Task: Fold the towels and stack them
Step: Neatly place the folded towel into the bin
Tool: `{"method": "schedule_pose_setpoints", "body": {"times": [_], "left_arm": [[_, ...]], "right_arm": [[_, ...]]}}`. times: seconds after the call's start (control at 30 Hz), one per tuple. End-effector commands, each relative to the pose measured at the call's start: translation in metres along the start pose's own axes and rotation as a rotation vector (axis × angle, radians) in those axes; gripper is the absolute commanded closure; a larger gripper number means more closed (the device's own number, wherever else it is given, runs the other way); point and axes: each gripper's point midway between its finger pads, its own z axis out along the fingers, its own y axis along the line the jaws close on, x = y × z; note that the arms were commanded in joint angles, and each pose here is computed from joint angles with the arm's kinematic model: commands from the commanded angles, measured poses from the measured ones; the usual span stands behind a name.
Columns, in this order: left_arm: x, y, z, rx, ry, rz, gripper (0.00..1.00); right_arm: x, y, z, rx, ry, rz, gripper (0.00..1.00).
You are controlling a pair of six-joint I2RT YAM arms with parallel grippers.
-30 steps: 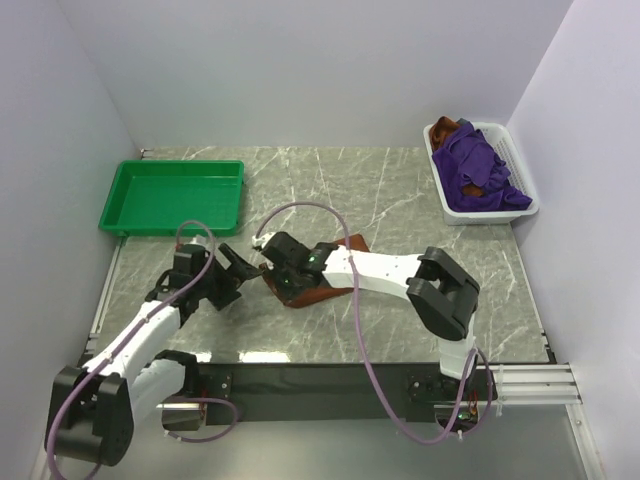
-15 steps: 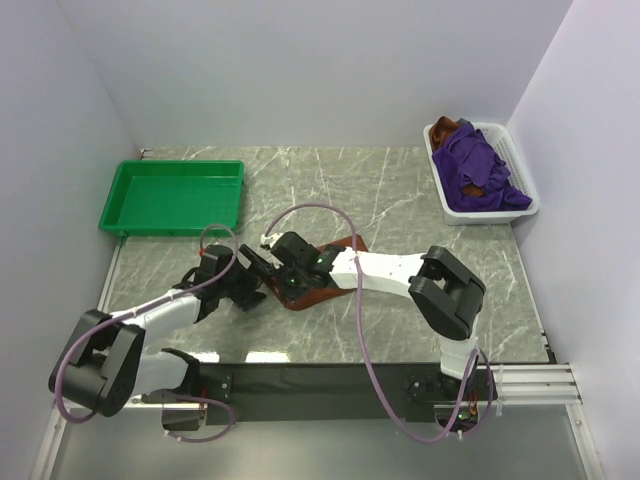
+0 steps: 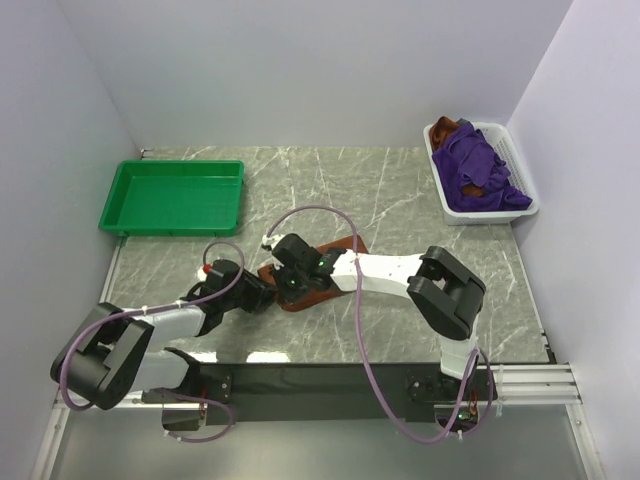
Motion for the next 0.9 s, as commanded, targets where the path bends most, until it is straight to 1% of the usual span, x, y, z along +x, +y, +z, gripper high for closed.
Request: {"method": "schedule_pose_setpoints", "body": {"times": [0.0, 0.07, 0.1, 0.13, 0.17, 0.23, 0.27, 0.3, 0.33, 0.37, 0.4, 0.43, 0.47, 0.5, 0.53, 0.57, 0.6, 0.63, 0.67, 0.7, 0.73, 0.77, 0.8, 0.83, 0.87], "left_arm": [[-0.008, -0.003, -0.002, -0.001, -0.052, 0.002, 0.79], [-0.012, -0.006, -0.004, -0.004, -0.070, 0.024, 0.88], [-0.014, -0.009, -0.005, -0.003, -0.078, 0.043, 0.95], [-0.014, -0.006, -0.006, -0.023, -0.078, 0.051, 0.97], [-0.016, -0.005, -0.007, -0.031, -0.092, 0.064, 0.99], [-0.020, -0.014, -0.008, -0.024, -0.103, 0.125, 0.99], [-0.021, -0.010, -0.009, -0.056, -0.106, 0.144, 0.99], [-0.026, -0.021, -0.009, -0.051, -0.119, 0.170, 0.99], [-0.029, -0.021, -0.009, -0.066, -0.124, 0.228, 0.99], [-0.034, -0.032, -0.010, -0.075, -0.134, 0.262, 0.99], [-0.038, -0.035, -0.010, -0.094, -0.140, 0.291, 0.99], [-0.044, -0.032, -0.008, -0.129, -0.140, 0.355, 0.99], [-0.051, -0.050, -0.010, -0.127, -0.146, 0.389, 0.99], [-0.058, -0.053, -0.010, -0.149, -0.143, 0.452, 0.99], [-0.069, -0.052, -0.005, -0.189, -0.145, 0.470, 0.99], [-0.081, -0.081, -0.006, -0.156, -0.170, 0.501, 0.99], [-0.092, -0.077, -0.007, -0.212, -0.165, 0.538, 0.99], [-0.100, -0.076, 0.000, -0.248, -0.152, 0.555, 0.99], [-0.107, -0.082, 0.002, -0.262, -0.151, 0.577, 0.99], [-0.120, -0.104, 0.000, -0.255, -0.163, 0.623, 0.99], [-0.133, -0.097, 0.008, -0.304, -0.147, 0.618, 0.99], [-0.148, -0.127, 0.008, -0.272, -0.179, 0.635, 0.99], [-0.161, -0.113, 0.016, -0.335, -0.145, 0.640, 0.99], [-0.167, -0.118, 0.020, -0.328, -0.127, 0.644, 0.99], [-0.188, -0.133, 0.027, -0.323, -0.142, 0.658, 0.99]], "right_arm": [[-0.023, 0.015, -0.013, -0.043, -0.092, 0.000, 1.00], [-0.023, 0.014, -0.014, -0.041, -0.093, 0.006, 1.00], [-0.023, 0.014, -0.015, -0.039, -0.094, 0.006, 0.96], [-0.024, 0.013, -0.017, -0.038, -0.097, 0.009, 0.86], [-0.026, 0.014, -0.021, -0.036, -0.106, 0.004, 0.65], [-0.029, 0.010, -0.028, -0.023, -0.116, 0.006, 0.49], [-0.031, 0.009, -0.037, -0.023, -0.131, 0.004, 0.38], [-0.032, 0.006, -0.043, -0.013, -0.135, 0.002, 0.33], [-0.033, 0.004, -0.048, -0.005, -0.145, -0.003, 0.26], [-0.034, -0.003, -0.059, 0.007, -0.165, 0.003, 0.23], [-0.034, -0.009, -0.065, 0.025, -0.172, 0.005, 0.21], [-0.038, -0.011, -0.078, 0.027, -0.201, 0.003, 0.18], [-0.031, -0.024, -0.080, 0.051, -0.195, 0.017, 0.17], [-0.028, -0.030, -0.085, 0.062, -0.197, 0.018, 0.16], [-0.031, -0.032, -0.097, 0.063, -0.225, 0.001, 0.17], [-0.019, -0.041, -0.097, 0.081, -0.213, 0.002, 0.17], [-0.017, -0.047, -0.102, 0.095, -0.223, -0.007, 0.17], [-0.015, -0.053, -0.106, 0.119, -0.235, -0.010, 0.16], [-0.009, -0.057, -0.114, 0.131, -0.246, -0.013, 0.13], [-0.005, -0.060, -0.117, 0.144, -0.248, -0.019, 0.11], [-0.005, -0.062, -0.124, 0.153, -0.265, -0.029, 0.09], [0.003, -0.065, -0.124, 0.163, -0.252, -0.029, 0.09], [0.008, -0.068, -0.125, 0.169, -0.239, -0.037, 0.08], [0.012, -0.070, -0.125, 0.177, -0.231, -0.041, 0.07], [0.019, -0.072, -0.123, 0.181, -0.216, -0.054, 0.06]]}}
